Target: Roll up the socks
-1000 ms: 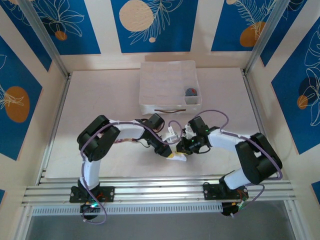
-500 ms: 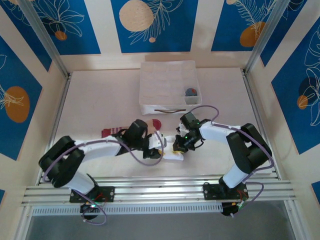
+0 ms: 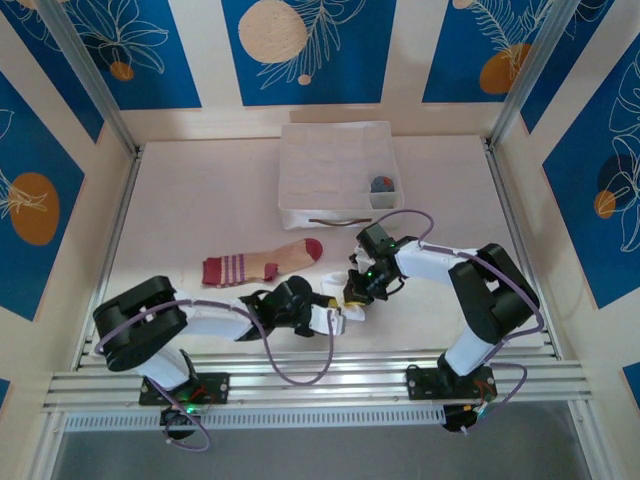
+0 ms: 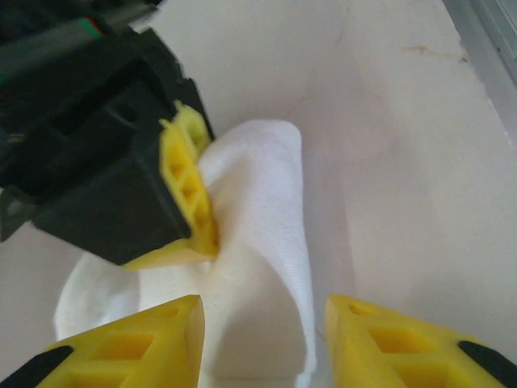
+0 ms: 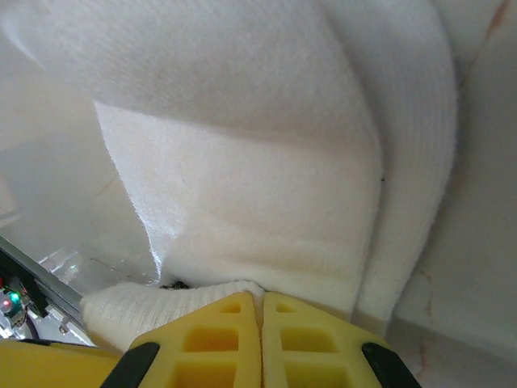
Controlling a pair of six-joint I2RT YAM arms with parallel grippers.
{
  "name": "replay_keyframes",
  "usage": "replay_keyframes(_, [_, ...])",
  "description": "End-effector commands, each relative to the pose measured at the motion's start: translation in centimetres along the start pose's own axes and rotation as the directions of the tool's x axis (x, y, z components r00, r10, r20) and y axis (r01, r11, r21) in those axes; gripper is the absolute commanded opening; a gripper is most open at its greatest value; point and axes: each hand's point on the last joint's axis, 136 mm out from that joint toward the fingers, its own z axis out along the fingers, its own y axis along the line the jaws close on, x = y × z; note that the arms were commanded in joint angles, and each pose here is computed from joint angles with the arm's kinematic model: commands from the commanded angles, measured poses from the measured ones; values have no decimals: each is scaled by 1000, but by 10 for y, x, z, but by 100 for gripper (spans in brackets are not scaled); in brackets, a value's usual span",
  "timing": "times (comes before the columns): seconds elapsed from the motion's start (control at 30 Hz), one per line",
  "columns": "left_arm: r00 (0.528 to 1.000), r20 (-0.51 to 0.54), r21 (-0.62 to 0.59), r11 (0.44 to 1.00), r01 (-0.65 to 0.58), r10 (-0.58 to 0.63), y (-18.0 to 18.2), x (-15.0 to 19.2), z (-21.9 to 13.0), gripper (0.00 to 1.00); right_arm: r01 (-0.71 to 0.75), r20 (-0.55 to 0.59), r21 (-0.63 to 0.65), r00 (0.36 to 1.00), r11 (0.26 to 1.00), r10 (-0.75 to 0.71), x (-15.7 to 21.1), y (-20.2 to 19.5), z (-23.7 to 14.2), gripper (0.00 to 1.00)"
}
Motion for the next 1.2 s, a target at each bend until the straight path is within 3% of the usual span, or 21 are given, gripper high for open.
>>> replay_keyframes(0.0, [999,-12,-34,998,-50,49,8,-7,11,41,-43,-76,172,996,984,57,24,-43,16,5])
replay_keyframes(0.07, [999,-32,-26,999,-40,39,5,-3,17,40,-42,-77,173,995,984,56,25,-43,15,5])
replay_keyframes(0.1, [999,-41,-18,999,-36,35,4,-1,20,34,-44,-77,172,995,984,58,26,-43,15,5])
replay_keyframes(0.17, [998,-56,17,1000,-16,17,-1,1,23,7,-41,-73,172,996,984,55,26,-43,13,8])
replay_keyframes(0.2, [998,-61,25,1000,-1,2,-2,2,24,0,-40,-71,171,996,985,52,27,-42,12,12])
replay_keyframes(0.33, [995,-55,86,993,84,-80,-11,2,22,0,-27,-8,121,1000,992,28,23,-35,-1,43])
replay_keyframes(0.4, [989,-31,150,977,149,-145,-17,0,19,0,-24,44,89,999,996,20,19,-31,-14,48])
replay_keyframes(0.57, [949,-3,311,902,301,-316,-23,-7,10,0,29,171,-10,985,1000,-27,7,-14,-45,48])
replay_keyframes(0.7, [883,3,417,803,425,-469,-14,-12,4,0,130,231,-126,968,984,-98,0,11,-54,35])
replay_keyframes(0.77, [843,-10,451,750,484,-537,-8,-10,3,0,173,236,-177,963,969,-129,-2,22,-52,33])
replay_keyframes(1.0, [733,-109,460,620,636,-671,4,12,10,0,210,172,-244,970,947,-171,-2,28,-23,37])
replay_keyframes(1.17, [591,-222,363,497,789,-776,14,45,18,0,205,143,-267,975,942,-172,1,25,-12,40])
